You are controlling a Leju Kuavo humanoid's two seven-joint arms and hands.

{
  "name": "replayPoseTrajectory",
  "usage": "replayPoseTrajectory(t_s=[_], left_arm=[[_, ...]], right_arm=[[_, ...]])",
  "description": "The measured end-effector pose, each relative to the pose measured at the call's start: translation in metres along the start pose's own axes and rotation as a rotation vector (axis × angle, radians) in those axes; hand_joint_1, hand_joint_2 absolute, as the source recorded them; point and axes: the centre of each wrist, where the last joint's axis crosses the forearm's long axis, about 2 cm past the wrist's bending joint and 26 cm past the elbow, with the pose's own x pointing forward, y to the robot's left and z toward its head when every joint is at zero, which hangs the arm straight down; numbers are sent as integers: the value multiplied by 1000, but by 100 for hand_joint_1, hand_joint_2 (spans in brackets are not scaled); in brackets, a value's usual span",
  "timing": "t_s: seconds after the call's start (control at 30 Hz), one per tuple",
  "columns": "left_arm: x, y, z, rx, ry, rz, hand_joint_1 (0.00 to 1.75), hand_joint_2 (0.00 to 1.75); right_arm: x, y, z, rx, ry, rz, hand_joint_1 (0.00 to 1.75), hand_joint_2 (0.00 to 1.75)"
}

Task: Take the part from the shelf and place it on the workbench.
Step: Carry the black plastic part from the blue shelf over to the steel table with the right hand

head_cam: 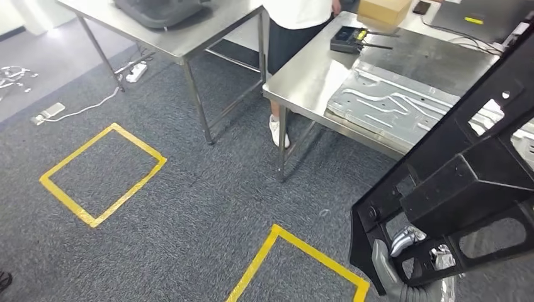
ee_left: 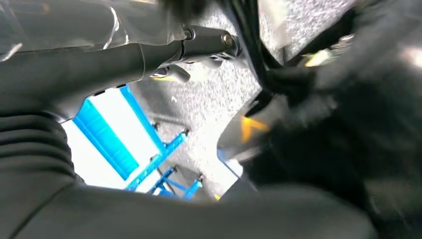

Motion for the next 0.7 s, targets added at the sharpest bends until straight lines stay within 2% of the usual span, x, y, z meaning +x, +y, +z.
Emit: replayPoseTrajectory(t_s=[0.4, 0.7], left_arm=[[10, -4, -2, -6, 36, -6, 0, 175], [6, -7, -4, -12, 42, -1, 0, 175]], right_arm=[[5, -3, 0, -2, 1, 26, 175, 175], [6, -4, -1, -1, -8, 27, 175, 175]])
